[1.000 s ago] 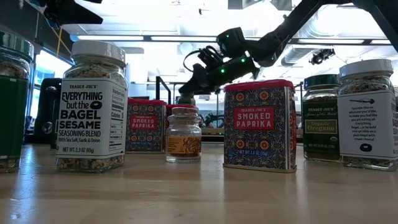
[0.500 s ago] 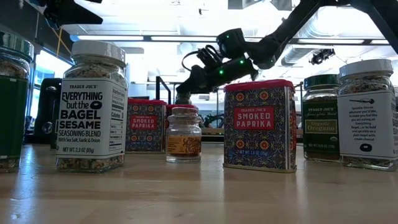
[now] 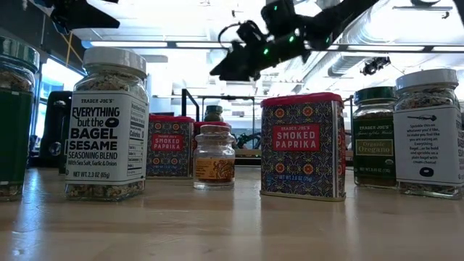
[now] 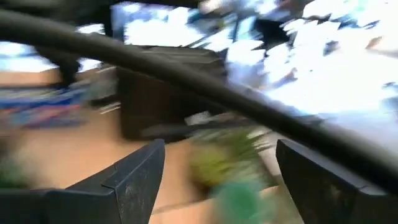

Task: Shelf spices
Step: Put the top right green seasoning bottle on the shelf aligned with the other green seasoning bottle

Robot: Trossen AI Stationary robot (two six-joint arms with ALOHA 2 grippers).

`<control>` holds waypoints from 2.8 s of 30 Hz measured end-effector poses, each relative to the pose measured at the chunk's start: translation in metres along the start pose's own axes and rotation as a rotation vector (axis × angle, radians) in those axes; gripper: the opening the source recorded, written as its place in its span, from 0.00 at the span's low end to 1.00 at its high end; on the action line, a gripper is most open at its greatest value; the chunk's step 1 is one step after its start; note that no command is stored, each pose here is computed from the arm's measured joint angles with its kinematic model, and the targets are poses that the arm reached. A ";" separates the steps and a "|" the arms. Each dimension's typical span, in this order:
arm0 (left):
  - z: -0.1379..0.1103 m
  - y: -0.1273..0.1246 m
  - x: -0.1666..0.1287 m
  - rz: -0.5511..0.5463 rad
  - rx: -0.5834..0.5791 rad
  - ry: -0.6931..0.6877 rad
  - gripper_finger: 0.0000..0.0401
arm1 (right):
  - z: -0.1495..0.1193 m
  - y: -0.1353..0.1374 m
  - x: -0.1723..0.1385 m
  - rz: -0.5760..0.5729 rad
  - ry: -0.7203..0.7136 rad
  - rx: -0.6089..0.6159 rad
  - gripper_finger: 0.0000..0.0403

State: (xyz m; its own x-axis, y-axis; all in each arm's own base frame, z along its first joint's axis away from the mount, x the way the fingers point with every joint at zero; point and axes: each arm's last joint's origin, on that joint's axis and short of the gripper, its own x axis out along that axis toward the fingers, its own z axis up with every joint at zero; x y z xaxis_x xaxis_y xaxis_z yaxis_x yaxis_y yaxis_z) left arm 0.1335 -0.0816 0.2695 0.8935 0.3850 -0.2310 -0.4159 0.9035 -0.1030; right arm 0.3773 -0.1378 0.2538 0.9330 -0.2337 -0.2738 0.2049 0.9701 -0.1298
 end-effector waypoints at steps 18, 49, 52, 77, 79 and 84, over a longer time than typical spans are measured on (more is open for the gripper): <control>0.000 0.001 0.000 0.015 0.023 -0.008 0.73 | -0.077 0.009 0.047 0.030 0.216 0.213 0.14; 0.000 0.000 0.000 0.017 0.020 -0.010 0.73 | -0.081 -0.024 0.050 -0.098 0.114 0.315 0.13; 0.000 0.001 0.000 0.017 0.020 -0.010 0.73 | -0.081 -0.024 0.050 -0.091 0.109 0.322 0.13; 0.001 0.000 0.000 0.015 0.001 -0.013 0.73 | -0.082 -0.035 0.035 -0.342 0.242 0.463 0.13; 0.001 0.000 0.000 0.015 0.002 -0.013 0.73 | -0.087 -0.034 0.038 -0.332 0.244 0.465 0.13; 0.001 0.000 0.000 0.015 0.002 -0.013 0.73 | -0.090 -0.033 0.041 -0.318 0.235 0.485 0.13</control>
State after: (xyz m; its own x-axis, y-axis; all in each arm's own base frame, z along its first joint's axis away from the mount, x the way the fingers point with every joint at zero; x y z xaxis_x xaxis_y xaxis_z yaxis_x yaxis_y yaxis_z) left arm 0.1337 -0.0813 0.2703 0.8894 0.4007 -0.2199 -0.4288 0.8981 -0.0979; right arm 0.3819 -0.1856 0.1616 0.7256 -0.4706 -0.5021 0.6245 0.7568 0.1932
